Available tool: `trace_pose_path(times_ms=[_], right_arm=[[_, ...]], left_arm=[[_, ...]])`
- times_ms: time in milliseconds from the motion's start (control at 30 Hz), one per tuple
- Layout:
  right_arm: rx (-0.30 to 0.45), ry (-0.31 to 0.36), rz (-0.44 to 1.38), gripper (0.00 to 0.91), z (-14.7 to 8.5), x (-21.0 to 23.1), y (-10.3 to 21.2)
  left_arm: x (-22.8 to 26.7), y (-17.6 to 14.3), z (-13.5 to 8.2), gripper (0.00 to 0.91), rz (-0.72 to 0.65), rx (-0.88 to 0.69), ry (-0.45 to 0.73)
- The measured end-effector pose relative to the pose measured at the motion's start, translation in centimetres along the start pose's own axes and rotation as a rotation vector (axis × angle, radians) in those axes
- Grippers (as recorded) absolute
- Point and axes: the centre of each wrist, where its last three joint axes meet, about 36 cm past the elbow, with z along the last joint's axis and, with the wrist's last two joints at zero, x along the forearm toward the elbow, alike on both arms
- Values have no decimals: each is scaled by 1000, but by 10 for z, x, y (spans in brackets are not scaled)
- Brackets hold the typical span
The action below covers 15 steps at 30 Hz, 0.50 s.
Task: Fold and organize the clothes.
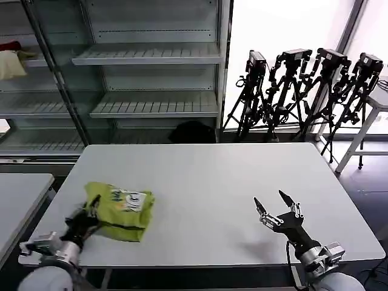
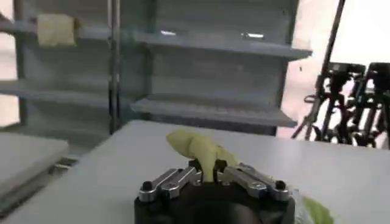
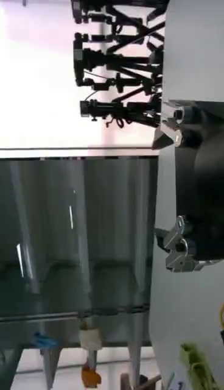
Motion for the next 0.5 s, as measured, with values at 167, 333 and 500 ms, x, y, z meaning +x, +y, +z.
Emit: trace_pose_path(times_ms=[167,333,500], right_arm=[[-8,-4,1,907,0,1,0],[-14,-10,1,907,0,3,1],[-21,-16,1,907,-1,5,2]], left_arm=[[1,38,-52,0,-24,-121,-138],[3,43,-70,0,41,-272,-215],[-20,38,-37,0,147,-398,-188]])
